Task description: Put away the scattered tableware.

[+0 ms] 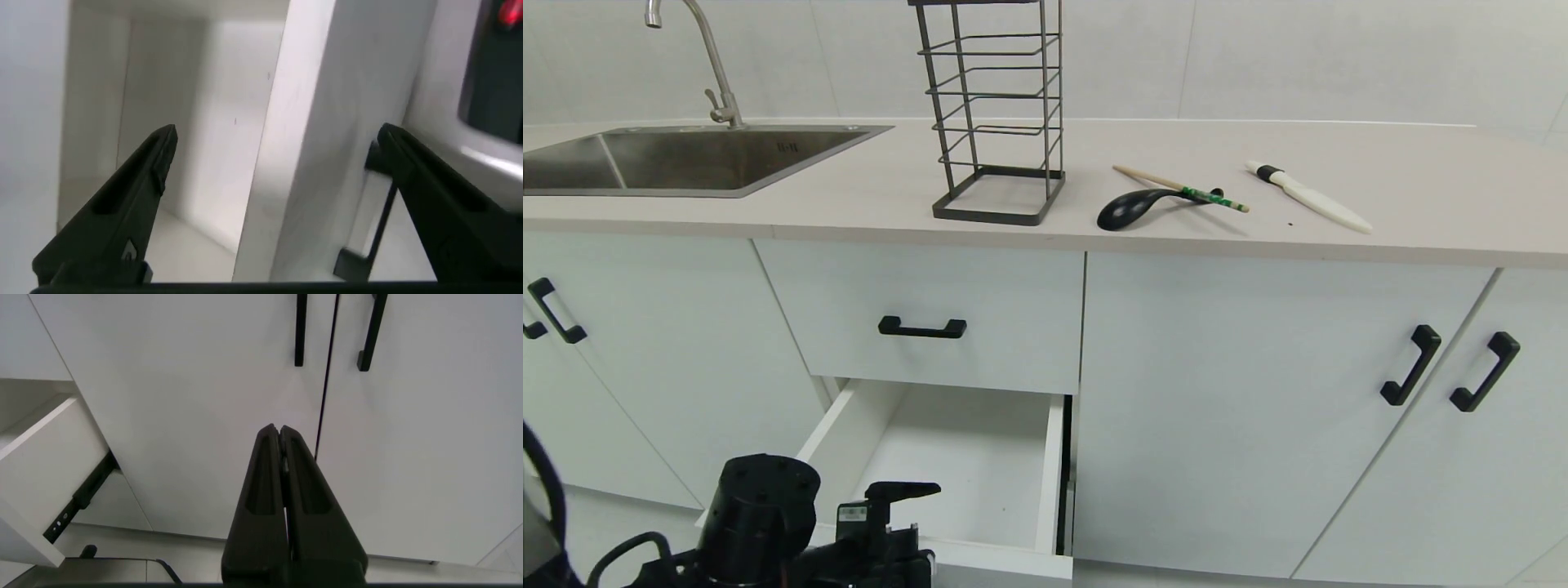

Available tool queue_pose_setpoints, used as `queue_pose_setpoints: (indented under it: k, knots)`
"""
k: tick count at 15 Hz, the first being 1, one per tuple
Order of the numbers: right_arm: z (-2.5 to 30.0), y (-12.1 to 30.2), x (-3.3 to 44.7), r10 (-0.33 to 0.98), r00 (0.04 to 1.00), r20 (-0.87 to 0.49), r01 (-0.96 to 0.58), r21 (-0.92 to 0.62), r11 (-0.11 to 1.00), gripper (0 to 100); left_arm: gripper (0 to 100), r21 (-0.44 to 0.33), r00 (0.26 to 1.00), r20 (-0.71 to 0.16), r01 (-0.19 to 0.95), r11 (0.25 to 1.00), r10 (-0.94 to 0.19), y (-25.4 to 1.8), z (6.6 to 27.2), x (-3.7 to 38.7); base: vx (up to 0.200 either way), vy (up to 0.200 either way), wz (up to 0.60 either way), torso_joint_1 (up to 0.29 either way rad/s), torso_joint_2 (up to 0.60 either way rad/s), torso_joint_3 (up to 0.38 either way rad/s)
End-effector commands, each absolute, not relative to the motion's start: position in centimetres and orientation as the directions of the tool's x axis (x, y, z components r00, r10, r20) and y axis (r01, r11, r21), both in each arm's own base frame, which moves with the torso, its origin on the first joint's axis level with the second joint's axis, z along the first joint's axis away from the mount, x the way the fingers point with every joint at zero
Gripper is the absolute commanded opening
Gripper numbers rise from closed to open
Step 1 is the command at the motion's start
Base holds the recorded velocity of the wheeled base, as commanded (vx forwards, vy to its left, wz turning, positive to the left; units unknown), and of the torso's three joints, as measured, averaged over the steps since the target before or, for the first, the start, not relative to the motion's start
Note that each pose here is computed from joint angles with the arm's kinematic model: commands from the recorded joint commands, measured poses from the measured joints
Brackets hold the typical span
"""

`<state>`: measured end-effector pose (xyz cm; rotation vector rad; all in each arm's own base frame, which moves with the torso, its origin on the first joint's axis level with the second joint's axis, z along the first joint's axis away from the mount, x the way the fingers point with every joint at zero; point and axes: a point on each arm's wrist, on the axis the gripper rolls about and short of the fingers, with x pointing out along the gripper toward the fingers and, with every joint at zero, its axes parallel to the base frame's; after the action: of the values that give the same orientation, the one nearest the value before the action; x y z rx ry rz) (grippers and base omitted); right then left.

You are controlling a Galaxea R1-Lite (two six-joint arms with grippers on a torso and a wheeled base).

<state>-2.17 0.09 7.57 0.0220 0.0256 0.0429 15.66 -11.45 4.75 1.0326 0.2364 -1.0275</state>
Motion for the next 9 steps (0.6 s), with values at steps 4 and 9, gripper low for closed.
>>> queue_pose_setpoints:
  k: [4,9]
  knots:
    - [7.6,0.1,-2.2,0.044,0.999,-0.028,-0.044,0.023,0.999,0,100,0.595,0.601,-0.406,0.746,0.299,-0.689,-12.5,9.1,13.4,0.000,0.000,0.00,0.000,0.00,0.000]
    - [7.6,0.1,-2.2,0.044,0.999,-0.028,-0.044,0.023,0.999,0,100,0.362,0.719,-0.134,0.676,0.642,-0.682,-13.2,16.0,16.9,0.000,0.000,0.00,0.000,0.00,0.000]
